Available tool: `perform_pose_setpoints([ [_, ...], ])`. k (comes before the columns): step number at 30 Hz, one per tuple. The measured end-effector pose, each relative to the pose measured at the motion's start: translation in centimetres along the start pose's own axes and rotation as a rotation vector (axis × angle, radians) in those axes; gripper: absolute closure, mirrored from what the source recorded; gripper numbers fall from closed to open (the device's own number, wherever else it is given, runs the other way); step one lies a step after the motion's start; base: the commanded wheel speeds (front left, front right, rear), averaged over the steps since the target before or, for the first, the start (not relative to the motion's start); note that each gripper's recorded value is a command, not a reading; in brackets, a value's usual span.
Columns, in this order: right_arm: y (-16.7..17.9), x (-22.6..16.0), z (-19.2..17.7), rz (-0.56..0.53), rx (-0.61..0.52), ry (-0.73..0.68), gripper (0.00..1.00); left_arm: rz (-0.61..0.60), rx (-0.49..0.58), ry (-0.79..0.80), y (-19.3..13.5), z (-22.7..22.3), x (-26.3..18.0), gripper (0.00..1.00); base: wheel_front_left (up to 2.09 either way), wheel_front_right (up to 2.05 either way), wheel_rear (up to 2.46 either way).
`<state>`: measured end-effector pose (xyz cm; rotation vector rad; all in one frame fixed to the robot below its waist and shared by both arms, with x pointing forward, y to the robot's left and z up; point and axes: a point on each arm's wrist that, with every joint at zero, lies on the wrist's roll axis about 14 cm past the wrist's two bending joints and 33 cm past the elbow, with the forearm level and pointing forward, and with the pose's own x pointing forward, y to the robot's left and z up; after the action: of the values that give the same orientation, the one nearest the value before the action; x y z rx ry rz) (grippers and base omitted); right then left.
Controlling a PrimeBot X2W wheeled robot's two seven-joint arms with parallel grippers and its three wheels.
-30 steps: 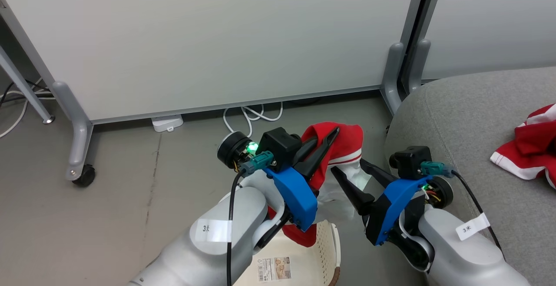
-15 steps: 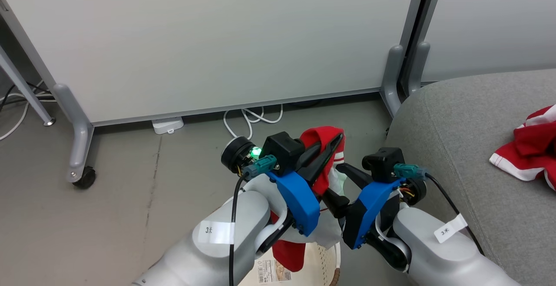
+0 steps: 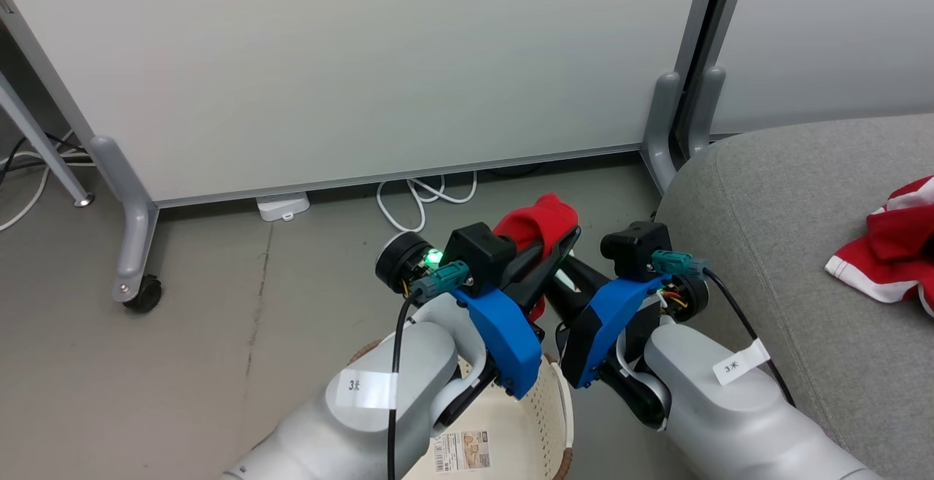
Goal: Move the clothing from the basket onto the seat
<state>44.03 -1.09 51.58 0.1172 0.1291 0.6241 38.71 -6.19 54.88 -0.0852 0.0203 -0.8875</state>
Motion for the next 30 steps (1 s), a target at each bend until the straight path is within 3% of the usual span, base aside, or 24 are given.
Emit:
perform_pose_setpoints([
  [25,-0.6,-0.6,1.3,-0.023,0.012,-0.058,1.00,0.025,0.009,-0.011,1.2,0.5,0.3,1.00,0.00,0.00,0.00],
  [26,-0.7,-0.6,1.4,-0.024,0.010,-0.062,1.00,0.028,0.013,-0.011,1.3,0.5,0.2,0.97,0.00,0.00,0.00],
  [28,-0.7,-0.7,1.6,-0.026,0.009,-0.070,1.00,0.038,0.019,-0.015,1.7,0.5,0.1,0.00,0.00,0.00,0.00],
  [30,-0.8,-0.8,1.5,-0.030,0.013,-0.073,1.00,0.056,0.020,-0.019,2.2,0.5,-0.2,0.00,0.00,0.00,0.00],
])
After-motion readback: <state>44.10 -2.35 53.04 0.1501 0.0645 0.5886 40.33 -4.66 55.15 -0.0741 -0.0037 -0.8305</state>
